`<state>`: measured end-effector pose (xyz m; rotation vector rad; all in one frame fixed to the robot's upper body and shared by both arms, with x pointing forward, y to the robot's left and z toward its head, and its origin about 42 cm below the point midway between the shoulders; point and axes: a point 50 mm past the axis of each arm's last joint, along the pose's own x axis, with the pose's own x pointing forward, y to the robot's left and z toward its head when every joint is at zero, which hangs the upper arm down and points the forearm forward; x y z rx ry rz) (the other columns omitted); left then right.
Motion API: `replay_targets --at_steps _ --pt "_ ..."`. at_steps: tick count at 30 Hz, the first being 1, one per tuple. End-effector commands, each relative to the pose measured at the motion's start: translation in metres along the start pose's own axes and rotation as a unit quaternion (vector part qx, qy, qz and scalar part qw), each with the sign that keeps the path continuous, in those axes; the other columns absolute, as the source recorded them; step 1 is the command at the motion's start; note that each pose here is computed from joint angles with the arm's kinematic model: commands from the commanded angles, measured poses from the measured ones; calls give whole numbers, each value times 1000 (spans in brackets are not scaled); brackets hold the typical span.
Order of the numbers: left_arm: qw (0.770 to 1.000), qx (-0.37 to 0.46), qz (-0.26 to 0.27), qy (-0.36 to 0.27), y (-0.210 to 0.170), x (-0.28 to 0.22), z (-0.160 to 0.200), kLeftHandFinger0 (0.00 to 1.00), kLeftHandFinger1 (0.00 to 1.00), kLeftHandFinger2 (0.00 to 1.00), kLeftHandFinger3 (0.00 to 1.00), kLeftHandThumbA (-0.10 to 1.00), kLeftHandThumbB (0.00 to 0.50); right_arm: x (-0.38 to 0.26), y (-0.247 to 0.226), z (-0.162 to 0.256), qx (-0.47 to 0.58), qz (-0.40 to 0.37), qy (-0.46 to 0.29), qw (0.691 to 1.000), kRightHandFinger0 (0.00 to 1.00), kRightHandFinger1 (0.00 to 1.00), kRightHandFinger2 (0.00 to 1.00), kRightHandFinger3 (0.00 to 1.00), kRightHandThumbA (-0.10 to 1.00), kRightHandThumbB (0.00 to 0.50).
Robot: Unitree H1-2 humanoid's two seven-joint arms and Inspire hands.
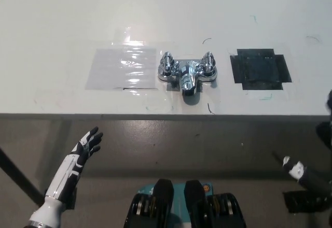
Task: The faucet is at the center of the desk and the robot turn off the faucet by turning the right faucet handle using the right hand
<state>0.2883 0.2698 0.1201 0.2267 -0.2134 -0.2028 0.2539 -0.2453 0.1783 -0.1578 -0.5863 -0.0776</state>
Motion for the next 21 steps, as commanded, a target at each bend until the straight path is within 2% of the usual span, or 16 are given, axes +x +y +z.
replay_targets --at_steps 1,4,9,15,18,21 --pt "999 10 -2 -32 7 7 11 1000 1000 1000 1000 1000 422 -7 8 -17 19 30 -4 999 1000 1000 1000 1000 1000 155" --pt "1000 8 -2 -28 6 6 11 1000 1000 1000 1000 1000 429 -14 11 -37 36 17 37 999 1000 1000 1000 1000 1000 123" --pt "999 6 1 -31 7 5 11 1000 1000 1000 1000 1000 421 -22 19 -67 39 0 93 995 1000 1000 1000 1000 1000 152" --pt "1000 12 1 -27 11 3 11 1000 1000 1000 1000 1000 405 -24 23 -75 50 3 109 993 1000 1000 1000 1000 1000 116" --pt "1000 2 4 -24 10 2 10 1000 1000 1000 1000 1000 406 -25 25 -78 58 2 116 992 1000 1000 1000 1000 1000 128" --pt "1000 1 7 -23 9 -1 8 1000 1000 1000 1000 1000 399 -26 25 -79 59 6 118 991 1000 1000 1000 1000 1000 117"
